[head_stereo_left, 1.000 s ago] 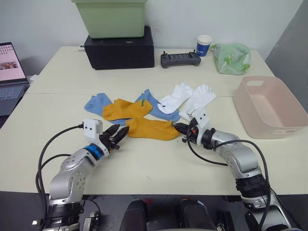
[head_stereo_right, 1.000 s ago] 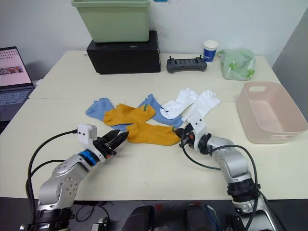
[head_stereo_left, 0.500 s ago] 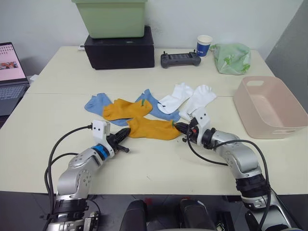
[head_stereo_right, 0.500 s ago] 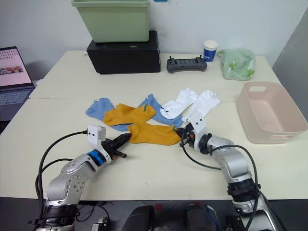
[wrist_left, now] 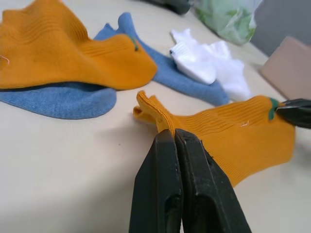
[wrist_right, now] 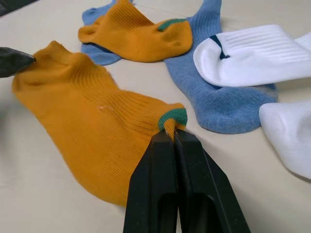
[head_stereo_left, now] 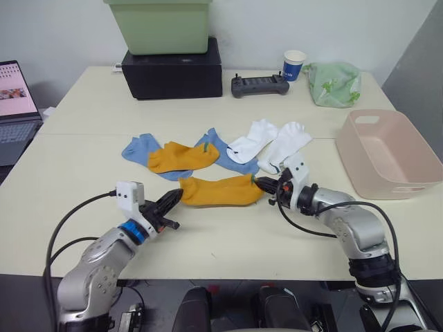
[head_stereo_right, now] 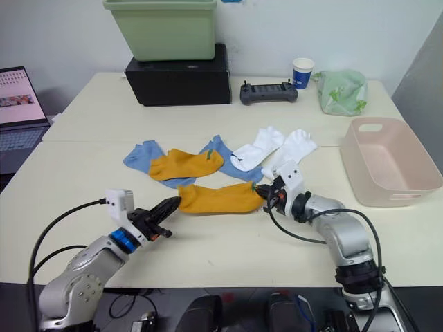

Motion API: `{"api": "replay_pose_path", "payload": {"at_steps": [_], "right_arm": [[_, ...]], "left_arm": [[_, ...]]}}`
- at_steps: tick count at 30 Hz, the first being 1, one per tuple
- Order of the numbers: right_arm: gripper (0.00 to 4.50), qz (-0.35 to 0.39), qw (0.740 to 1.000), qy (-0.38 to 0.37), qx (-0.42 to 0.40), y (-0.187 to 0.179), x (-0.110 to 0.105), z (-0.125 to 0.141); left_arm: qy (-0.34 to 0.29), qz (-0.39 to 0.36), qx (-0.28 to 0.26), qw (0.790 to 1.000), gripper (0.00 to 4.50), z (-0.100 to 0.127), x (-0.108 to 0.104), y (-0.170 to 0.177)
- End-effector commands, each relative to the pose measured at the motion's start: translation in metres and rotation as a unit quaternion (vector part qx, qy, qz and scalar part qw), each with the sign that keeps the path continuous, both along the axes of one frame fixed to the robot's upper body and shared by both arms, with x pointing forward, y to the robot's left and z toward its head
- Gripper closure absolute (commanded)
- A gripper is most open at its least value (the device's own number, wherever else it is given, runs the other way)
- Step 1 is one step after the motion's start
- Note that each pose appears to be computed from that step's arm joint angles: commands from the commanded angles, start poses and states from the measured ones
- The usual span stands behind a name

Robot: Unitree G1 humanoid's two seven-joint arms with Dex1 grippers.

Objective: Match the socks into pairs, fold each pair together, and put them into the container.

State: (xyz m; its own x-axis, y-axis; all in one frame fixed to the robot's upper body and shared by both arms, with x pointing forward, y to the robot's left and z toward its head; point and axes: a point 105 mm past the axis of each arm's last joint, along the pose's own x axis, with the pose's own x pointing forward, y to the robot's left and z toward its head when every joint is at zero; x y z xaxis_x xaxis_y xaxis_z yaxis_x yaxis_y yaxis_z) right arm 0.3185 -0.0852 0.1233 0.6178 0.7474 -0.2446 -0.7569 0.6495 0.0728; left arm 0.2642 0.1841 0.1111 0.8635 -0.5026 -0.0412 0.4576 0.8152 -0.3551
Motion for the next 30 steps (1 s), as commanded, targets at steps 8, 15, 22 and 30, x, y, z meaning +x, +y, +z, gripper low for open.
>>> {"api": "replay_pose_path", "payload": {"at_steps": [8, 15, 22, 30], "right_arm": [[4.50, 0.036, 0.994, 0.091, -0.049, -0.025, -0.046, -0.020], [4.50, 0.025, 0.993, 0.096, -0.058, -0.028, -0.050, -0.034], [3.12, 0.023, 0.997, 0.034, -0.070, -0.046, -0.046, -0.013], [2.40, 0.160, 0.979, -0.106, -0.067, -0.015, -0.053, 0.025]], "left_arm": [[0.058, -0.023, -0.013, 0.998, 4.48, -0.017, -0.051, -0.029], [0.072, -0.010, 0.008, 0.997, 4.48, -0.031, -0.052, -0.027], [0.066, -0.016, 0.030, 0.997, 3.89, -0.024, -0.055, -0.010], [-0.023, -0.120, 0.112, 0.986, 2.92, 0.024, -0.034, 0.004]]}}
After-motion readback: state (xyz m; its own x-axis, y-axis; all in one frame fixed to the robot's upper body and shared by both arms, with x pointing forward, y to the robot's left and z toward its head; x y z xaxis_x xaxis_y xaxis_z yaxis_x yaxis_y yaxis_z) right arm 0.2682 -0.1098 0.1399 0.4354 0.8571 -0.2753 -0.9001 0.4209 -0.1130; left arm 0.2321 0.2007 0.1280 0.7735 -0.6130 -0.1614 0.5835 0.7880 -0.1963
